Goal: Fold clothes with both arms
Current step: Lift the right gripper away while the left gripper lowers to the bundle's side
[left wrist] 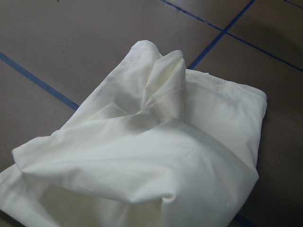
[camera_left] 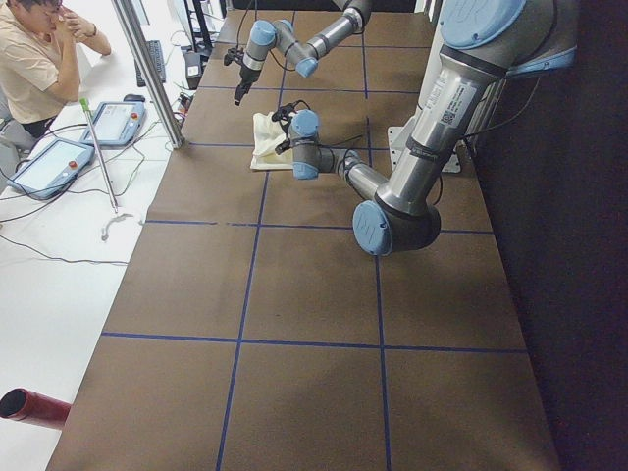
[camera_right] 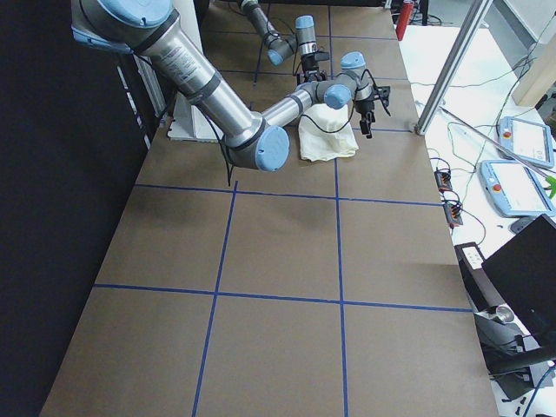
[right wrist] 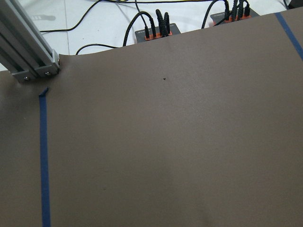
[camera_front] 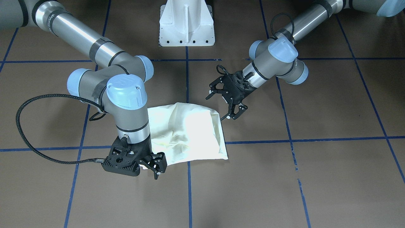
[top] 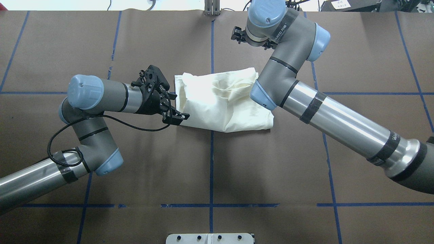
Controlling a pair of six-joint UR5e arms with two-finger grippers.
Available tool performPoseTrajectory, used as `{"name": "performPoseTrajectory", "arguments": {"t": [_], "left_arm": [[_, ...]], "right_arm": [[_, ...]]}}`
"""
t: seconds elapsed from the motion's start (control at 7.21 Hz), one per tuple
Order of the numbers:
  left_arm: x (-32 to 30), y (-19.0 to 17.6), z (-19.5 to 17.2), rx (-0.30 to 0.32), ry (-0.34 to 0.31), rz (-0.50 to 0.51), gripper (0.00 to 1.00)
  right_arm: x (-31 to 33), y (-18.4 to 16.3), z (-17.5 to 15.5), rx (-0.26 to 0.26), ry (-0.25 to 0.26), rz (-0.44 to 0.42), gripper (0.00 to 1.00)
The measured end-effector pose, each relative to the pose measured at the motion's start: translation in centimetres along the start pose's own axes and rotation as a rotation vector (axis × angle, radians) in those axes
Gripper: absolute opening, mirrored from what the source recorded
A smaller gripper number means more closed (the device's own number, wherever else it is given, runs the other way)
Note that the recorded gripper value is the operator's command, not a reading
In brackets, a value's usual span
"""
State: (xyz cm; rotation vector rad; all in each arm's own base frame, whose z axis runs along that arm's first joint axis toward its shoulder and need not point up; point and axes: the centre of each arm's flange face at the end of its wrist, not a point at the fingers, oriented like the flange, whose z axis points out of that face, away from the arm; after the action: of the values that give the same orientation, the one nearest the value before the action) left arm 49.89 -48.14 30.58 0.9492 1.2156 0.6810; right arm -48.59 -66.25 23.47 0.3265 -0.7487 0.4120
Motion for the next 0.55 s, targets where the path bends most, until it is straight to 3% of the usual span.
{"name": "performPoseTrajectory", "arguments": {"t": [0.14,0.28,0.55], "left_arm": [[-0.4,1.0,0.6,0.010,0.011,0.015,0.97],[-0.3,1.7,1.1,0.013,0.020,0.021,0.82],[0.5,2.3,1.7,0.011,0.038,0.024,0.77]], "right_arm": [[0.3,0.1,0.1,0.000,0.001,0.000,1.00],[0.4,0.1,0.1,-0.001,0.002,0.000,1.00],[0.5,0.2,0.2,-0.001,0.002,0.000,1.00]]}}
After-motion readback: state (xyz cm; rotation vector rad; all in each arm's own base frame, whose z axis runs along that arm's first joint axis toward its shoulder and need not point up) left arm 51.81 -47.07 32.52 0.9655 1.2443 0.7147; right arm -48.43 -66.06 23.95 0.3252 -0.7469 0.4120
